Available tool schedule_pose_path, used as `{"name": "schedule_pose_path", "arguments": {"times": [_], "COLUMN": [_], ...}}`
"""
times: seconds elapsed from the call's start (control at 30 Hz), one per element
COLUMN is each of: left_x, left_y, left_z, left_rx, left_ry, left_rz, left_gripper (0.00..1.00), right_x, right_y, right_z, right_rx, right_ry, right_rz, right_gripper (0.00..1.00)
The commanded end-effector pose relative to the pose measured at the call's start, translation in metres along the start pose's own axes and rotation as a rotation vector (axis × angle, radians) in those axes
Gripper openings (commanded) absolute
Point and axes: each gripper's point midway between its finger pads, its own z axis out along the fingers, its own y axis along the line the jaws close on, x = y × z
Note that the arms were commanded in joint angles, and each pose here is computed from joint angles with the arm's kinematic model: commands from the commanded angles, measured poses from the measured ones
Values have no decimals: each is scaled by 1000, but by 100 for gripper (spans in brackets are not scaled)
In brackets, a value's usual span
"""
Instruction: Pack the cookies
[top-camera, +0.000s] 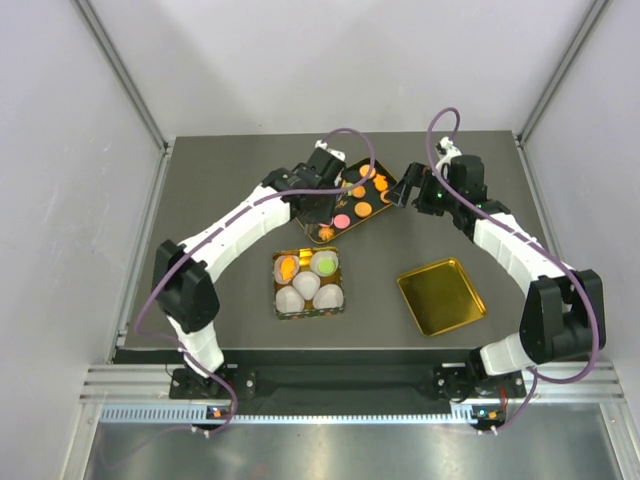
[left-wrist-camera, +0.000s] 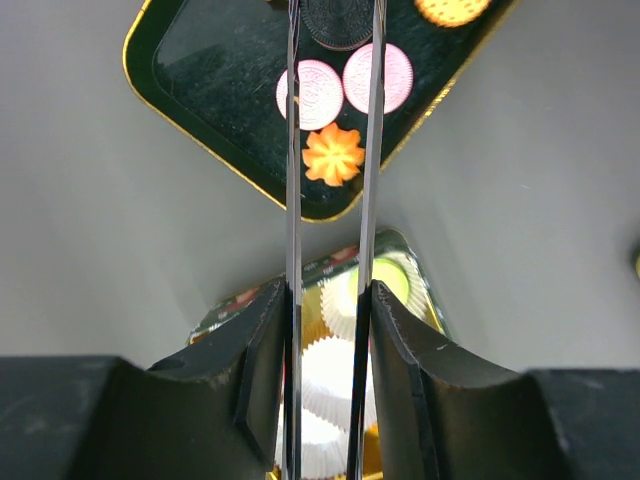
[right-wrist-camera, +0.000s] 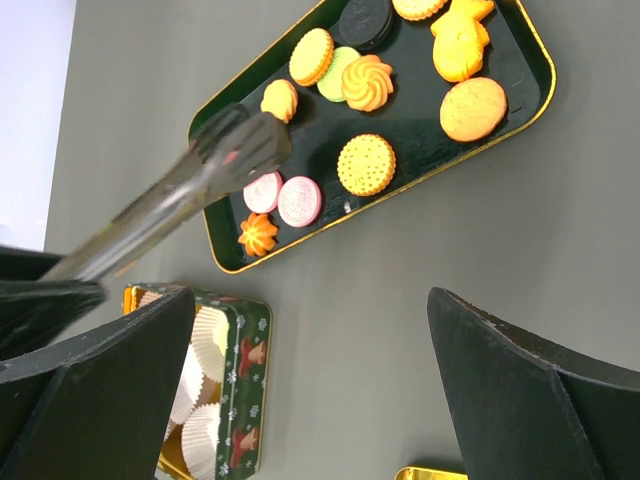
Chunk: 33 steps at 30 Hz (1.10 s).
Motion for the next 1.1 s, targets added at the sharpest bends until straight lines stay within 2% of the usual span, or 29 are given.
{"name": "schedule_pose_path", "arguments": {"times": [0.0, 0.2, 0.47, 0.73, 1.07], "left_x": [-25, 4, 73, 137, 169], "left_y": [-1, 3, 14, 22, 23], "left_z": [-54, -88, -127, -141, -145], "left_rx": [75, 125, 179, 199, 214], "left_ry": [-126, -127, -45, 82, 154], "left_rz": [-30, -53, -74, -72, -66], "left_gripper": [38, 38, 39, 39, 39], "right_x": [-23, -24, -23, -21, -20], "right_y": [21, 20, 17, 14, 13], "right_z": [-2, -2, 0, 4, 6], "right_rx": [-48, -42, -34, -25, -18], "right_ry": [-53, -57, -54, -46, -41], "right_rz": [-53, -53, -53, -47, -49], "right_gripper": [100, 100, 100, 100, 100]}}
